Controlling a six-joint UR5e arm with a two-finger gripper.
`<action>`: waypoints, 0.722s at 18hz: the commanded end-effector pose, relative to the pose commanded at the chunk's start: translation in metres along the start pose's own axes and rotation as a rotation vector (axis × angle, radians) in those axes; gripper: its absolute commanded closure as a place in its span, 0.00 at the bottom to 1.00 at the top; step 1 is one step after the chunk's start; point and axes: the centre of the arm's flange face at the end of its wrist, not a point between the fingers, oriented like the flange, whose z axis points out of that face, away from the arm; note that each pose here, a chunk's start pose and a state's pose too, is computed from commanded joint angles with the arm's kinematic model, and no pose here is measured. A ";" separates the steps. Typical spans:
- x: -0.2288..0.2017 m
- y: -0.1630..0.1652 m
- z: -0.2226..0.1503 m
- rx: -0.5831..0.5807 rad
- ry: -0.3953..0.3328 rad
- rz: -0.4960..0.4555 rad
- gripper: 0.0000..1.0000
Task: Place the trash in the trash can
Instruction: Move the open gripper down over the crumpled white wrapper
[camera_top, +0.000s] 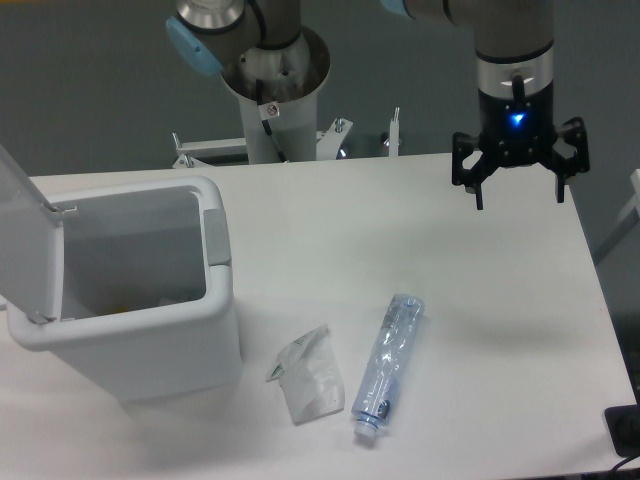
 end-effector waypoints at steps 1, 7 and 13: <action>0.001 0.002 0.002 -0.002 0.002 0.002 0.00; 0.011 -0.004 0.012 0.001 0.022 0.011 0.00; 0.099 -0.047 0.073 0.034 0.077 0.084 0.00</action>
